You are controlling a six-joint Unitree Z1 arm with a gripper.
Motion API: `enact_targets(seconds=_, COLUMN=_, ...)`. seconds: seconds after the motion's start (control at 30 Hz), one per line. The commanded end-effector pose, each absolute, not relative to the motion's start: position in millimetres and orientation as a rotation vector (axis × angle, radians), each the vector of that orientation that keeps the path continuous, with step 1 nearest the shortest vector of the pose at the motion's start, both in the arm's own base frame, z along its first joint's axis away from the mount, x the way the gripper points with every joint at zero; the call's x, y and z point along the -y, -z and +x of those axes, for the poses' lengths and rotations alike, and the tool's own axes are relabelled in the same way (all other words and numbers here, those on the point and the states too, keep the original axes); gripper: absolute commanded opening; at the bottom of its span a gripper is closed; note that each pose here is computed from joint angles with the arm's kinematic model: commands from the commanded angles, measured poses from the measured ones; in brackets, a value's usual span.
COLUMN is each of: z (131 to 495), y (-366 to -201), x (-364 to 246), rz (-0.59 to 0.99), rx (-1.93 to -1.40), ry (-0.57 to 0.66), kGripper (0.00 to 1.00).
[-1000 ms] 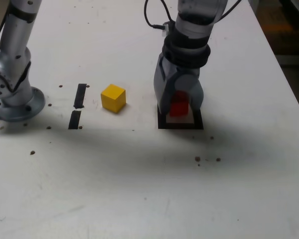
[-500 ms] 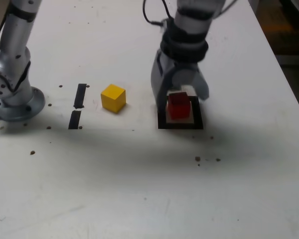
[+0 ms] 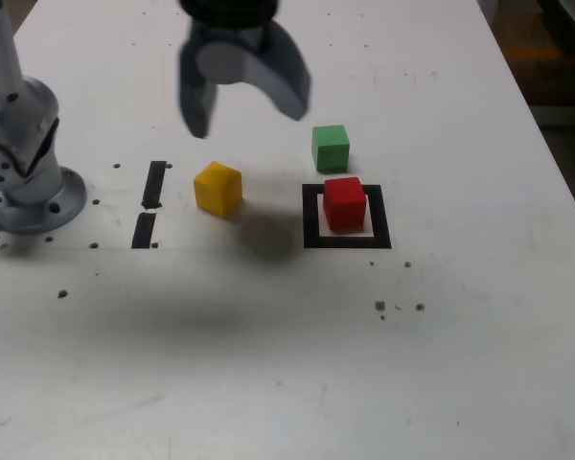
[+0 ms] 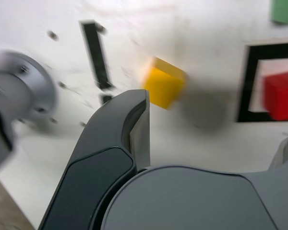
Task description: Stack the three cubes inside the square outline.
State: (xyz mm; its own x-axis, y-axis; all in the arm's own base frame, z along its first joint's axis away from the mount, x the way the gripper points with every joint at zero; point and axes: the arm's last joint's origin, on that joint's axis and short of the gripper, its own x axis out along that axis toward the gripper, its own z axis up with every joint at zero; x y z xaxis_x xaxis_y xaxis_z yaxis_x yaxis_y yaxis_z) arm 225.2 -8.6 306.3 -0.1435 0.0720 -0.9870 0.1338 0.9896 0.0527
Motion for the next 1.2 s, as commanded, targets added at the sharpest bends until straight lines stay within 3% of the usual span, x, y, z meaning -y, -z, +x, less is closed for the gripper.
enact_targets(seconds=0.0, z=213, y=-290.2, x=8, rz=0.211, rx=-1.780, ry=0.076, kGripper=1.00)
enact_targets(seconds=0.13, z=198, y=-263.8, x=6, rz=0.310, rx=-1.838, ry=0.125, kGripper=1.00)
enact_targets(seconds=0.53, z=200, y=-225.6, x=8, rz=0.432, rx=-1.747, ry=0.223, kGripper=0.99)
enact_targets(seconds=0.77, z=209, y=-208.8, x=10, rz=0.437, rx=-1.762, ry=0.242, kGripper=0.94)
enact_targets(seconds=0.87, z=216, y=-201.0, x=11, rz=0.448, rx=-1.782, ry=0.252, kGripper=0.86)
enact_targets(seconds=1.07, z=218, y=-205.2, x=11, rz=0.459, rx=-1.758, ry=0.247, kGripper=0.52)
enact_targets(seconds=1.17, z=216, y=-207.2, x=12, rz=0.450, rx=-1.752, ry=0.260, kGripper=0.46)
